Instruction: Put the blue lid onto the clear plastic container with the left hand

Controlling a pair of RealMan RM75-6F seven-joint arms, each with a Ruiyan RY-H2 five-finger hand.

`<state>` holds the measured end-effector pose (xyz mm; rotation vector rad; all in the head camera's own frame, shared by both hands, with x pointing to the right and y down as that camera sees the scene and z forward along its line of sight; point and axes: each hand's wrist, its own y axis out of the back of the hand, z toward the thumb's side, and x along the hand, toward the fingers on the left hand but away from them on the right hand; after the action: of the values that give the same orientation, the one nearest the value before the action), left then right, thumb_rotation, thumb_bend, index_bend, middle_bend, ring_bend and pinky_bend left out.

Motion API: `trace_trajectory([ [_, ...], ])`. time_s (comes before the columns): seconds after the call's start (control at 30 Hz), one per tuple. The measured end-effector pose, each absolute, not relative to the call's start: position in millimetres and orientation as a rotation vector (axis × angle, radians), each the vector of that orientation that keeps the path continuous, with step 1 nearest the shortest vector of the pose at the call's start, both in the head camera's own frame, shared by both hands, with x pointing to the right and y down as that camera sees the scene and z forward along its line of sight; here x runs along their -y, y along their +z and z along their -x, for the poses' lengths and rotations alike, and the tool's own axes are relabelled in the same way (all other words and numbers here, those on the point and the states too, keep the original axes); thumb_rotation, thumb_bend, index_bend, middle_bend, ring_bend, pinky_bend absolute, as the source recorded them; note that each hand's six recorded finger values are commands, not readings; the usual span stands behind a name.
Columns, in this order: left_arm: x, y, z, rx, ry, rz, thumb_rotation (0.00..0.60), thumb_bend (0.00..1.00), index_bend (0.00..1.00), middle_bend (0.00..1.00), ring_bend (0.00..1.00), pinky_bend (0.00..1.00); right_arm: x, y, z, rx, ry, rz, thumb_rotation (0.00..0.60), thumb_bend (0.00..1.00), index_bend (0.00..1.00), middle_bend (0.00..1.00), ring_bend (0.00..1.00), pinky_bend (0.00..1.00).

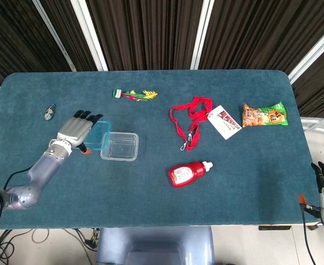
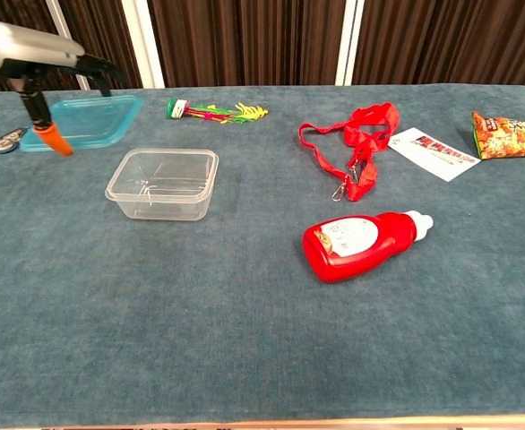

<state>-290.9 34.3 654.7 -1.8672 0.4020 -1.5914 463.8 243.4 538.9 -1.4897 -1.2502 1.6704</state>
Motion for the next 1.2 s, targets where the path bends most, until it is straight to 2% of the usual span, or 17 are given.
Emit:
trace_trajectory([
  [0.53,-48.0,664.1,228.5,-0.336,-1.62,1.939,0.6,0.18,0.0,0.29,0.0,0.0,-243.4,538.2,-464.7,1.256,1.671,1.487,0.6,0.39,0.06,0.04,0.03,0.0],
  [1.2,-45.5,679.0,210.0,-0.283,-1.629,1.876,0.6,0.18,0.0,0.29,0.0,0.0,-243.4,538.2,-465.0,1.253,1.672,1.484,0.6,0.39,0.06,0.04,0.03,0.0],
])
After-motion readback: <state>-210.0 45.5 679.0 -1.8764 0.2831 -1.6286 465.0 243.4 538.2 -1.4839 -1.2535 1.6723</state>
